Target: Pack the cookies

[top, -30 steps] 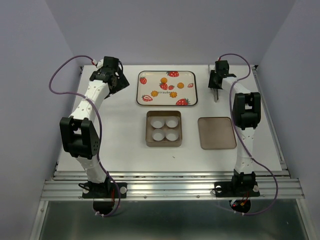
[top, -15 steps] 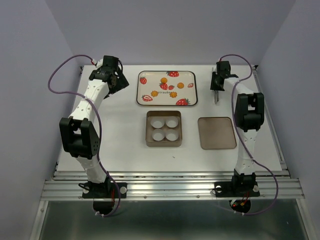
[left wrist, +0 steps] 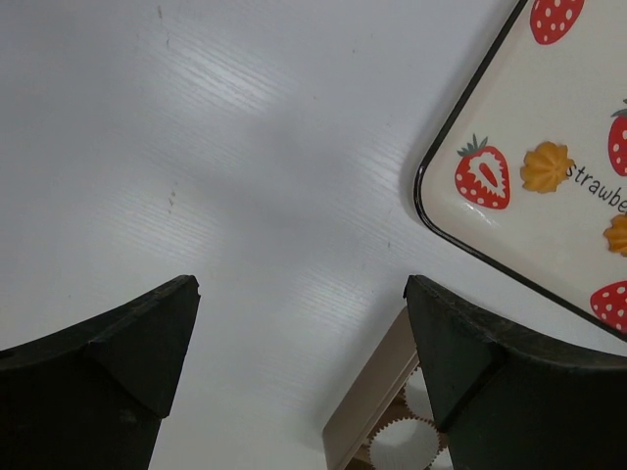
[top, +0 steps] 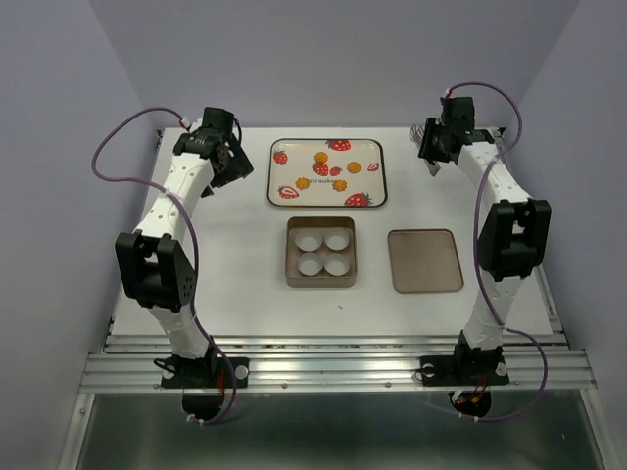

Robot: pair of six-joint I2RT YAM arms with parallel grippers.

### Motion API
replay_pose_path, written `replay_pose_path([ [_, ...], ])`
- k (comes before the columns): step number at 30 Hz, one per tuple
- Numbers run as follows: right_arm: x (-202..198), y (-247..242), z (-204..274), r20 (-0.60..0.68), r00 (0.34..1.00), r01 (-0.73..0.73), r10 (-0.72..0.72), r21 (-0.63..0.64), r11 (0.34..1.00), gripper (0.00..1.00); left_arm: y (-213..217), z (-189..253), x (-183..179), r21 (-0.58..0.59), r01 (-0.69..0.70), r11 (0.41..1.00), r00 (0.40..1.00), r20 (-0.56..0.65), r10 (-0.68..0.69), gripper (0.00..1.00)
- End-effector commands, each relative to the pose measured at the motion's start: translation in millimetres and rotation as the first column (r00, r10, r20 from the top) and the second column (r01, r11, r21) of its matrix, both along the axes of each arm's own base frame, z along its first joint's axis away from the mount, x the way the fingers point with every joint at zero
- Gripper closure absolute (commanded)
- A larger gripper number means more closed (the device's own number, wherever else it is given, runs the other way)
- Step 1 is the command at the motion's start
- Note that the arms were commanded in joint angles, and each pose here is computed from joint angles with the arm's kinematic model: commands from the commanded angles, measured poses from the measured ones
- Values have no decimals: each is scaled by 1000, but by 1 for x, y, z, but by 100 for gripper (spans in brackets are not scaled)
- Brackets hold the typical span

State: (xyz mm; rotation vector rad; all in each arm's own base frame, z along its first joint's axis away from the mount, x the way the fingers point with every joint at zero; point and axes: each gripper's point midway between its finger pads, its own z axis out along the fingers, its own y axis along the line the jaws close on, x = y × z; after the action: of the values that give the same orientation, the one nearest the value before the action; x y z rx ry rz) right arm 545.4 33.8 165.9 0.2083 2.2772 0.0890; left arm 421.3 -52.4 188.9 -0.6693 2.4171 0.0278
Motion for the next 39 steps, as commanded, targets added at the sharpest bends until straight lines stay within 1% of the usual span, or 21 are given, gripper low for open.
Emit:
replay_pose_path([
  [1,-21,28,39,3,998,-69,69,94,993,60,-1,49,-14,-14,3,1000,997,80,-1,1],
  [5,-43,56,56,-38,987,-146,154,152,977,58,-6,49,-17,-41,14,999,998,68,-12,1],
  [10,-71,103,62,-97,962,-241,256,144,960,57,-5,43,-8,-21,12,1000,997,72,-10,1],
  [11,-73,114,66,-90,958,-256,272,152,955,57,-5,44,-5,-22,9,1000,997,77,-7,1],
  [15,-73,132,77,-63,955,-278,291,163,947,57,-9,42,1,-28,17,999,997,81,-15,1],
  [17,-73,145,73,-75,948,-296,311,157,942,57,-10,42,3,-28,18,999,996,88,-16,1],
  [18,-67,143,80,-59,954,-283,293,140,949,56,-10,42,4,-27,19,999,996,90,-17,1],
  [20,-66,154,71,-81,949,-295,305,120,948,56,-11,41,6,-27,22,999,996,91,-20,1],
  [25,-54,158,71,-76,960,-263,270,91,960,55,-12,41,8,-35,23,999,995,95,-20,1],
  [27,-53,154,64,-95,964,-244,247,44,969,54,-13,40,7,-40,23,999,995,93,-19,1],
  [30,-51,154,55,-115,962,-249,249,8,968,54,-15,35,2,-54,23,998,996,84,-19,1],
  [36,-45,154,44,-125,963,-244,241,-6,970,52,-16,28,-3,-71,16,997,997,73,-11,1],
  [39,-43,153,34,-149,962,-233,228,-16,972,52,-18,24,-5,-76,18,997,998,63,-13,1],
])
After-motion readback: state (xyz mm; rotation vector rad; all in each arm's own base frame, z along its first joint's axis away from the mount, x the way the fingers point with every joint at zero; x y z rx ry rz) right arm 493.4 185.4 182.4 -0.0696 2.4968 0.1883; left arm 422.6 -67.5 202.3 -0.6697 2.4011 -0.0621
